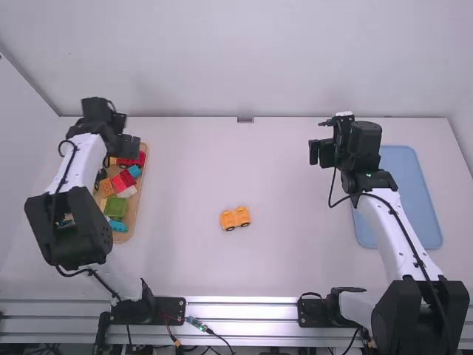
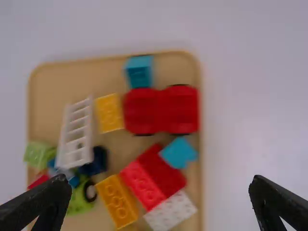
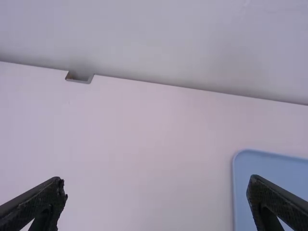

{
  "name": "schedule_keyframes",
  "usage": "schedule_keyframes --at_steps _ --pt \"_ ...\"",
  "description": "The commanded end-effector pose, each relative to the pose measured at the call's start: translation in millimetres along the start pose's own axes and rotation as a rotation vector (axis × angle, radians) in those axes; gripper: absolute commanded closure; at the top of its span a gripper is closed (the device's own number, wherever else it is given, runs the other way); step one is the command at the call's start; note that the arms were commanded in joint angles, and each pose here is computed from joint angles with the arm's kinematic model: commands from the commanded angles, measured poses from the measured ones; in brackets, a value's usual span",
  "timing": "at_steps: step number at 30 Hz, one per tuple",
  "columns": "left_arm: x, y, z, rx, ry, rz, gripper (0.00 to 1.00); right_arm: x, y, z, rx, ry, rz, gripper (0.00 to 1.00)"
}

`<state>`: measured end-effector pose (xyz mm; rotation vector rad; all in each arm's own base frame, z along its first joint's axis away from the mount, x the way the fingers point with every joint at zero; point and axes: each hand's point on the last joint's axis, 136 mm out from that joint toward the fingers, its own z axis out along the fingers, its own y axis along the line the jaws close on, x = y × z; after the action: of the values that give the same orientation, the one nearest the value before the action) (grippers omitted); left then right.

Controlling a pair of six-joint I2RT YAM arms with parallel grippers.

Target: Assemble lego blocks to make yellow taxi

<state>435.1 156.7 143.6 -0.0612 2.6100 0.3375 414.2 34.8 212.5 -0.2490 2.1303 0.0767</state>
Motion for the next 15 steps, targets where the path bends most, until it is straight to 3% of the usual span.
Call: schedule_keyframes --at_steps 1,9,15 --pt "15 38 -4 -0.052 0.002 -0.226 0.01 -14 -1 -2 0.002 -0.028 0.001 0.01" --pt "45 91 -3 -0.121 0.024 -0.605 0.01 -17 -1 -2 0.003 -0.04 0.0 0.01" --pt "41 91 -3 -0.087 0.003 -0.599 0.01 -19 -2 -2 0.005 -0.05 -0.002 0.01"
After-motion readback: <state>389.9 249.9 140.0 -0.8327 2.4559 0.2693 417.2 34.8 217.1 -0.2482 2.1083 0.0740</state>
